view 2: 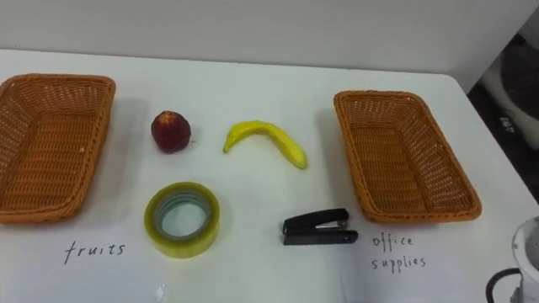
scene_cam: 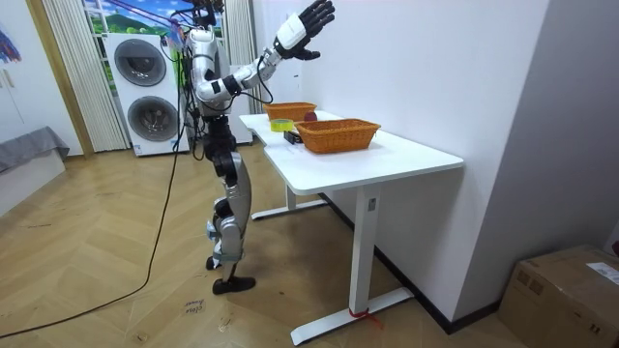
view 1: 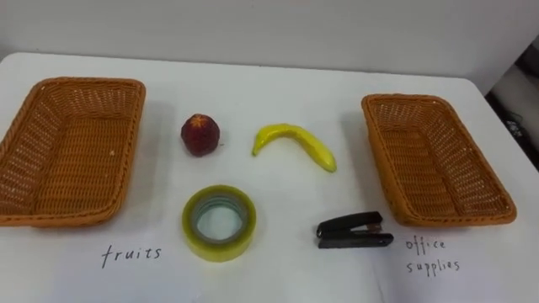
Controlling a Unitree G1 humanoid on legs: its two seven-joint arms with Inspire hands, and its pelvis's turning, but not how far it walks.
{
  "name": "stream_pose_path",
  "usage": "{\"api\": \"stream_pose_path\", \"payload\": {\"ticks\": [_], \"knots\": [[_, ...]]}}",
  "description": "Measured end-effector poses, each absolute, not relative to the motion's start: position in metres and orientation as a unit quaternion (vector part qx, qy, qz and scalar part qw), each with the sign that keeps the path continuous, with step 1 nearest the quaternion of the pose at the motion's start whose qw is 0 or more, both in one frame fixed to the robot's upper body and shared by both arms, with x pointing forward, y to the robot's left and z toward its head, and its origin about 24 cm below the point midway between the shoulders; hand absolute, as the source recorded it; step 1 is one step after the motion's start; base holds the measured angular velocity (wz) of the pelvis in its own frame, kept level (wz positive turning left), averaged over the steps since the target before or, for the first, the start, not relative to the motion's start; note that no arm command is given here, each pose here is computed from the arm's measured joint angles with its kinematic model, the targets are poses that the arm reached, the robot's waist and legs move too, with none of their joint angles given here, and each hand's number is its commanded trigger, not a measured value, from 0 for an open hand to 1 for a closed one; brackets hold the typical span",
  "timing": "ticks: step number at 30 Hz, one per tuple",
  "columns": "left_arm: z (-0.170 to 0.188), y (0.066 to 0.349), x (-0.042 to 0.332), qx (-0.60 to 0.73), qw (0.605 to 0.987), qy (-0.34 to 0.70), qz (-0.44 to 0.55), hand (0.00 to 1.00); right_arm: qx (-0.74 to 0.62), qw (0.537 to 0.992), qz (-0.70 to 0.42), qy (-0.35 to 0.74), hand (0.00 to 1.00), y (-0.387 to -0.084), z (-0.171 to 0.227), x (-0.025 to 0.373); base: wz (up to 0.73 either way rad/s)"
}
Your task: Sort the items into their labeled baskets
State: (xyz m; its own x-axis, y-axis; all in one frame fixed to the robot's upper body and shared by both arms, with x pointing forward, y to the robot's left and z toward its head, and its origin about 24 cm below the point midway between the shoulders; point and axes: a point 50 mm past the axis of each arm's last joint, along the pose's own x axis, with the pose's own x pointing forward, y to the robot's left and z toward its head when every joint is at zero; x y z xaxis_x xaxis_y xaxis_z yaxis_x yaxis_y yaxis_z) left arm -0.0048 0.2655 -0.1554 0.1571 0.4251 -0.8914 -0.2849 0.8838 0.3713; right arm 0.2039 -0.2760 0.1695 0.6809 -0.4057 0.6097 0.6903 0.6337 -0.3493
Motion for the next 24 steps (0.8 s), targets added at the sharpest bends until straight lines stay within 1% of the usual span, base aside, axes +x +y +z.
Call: {"api": "stream_pose_path", "payload": {"ticks": [5, 12, 18, 24], "knots": [[-0.156, 0.266, -0.006, 0.056, 0.756, 0.610, 0.233, 0.00, -0.317, 0.882, -0.258, -0.235, 0.00, -0.270, 0.171, 0.210, 0.02], [-0.156, 0.269, -0.013, 0.063, 0.748, 0.622, 0.223, 0.00, -0.332, 0.905, -0.171, -0.206, 0.00, -0.258, 0.163, 0.216, 0.00], [-0.156, 0.270, -0.011, 0.063, 0.751, 0.622, 0.212, 0.00, -0.338, 0.912, -0.129, -0.191, 0.00, -0.253, 0.159, 0.219, 0.03], [-0.155, 0.273, -0.004, 0.087, 0.757, 0.621, 0.184, 0.00, -0.358, 0.918, -0.047, -0.163, 0.00, -0.233, 0.147, 0.225, 0.05]]}}
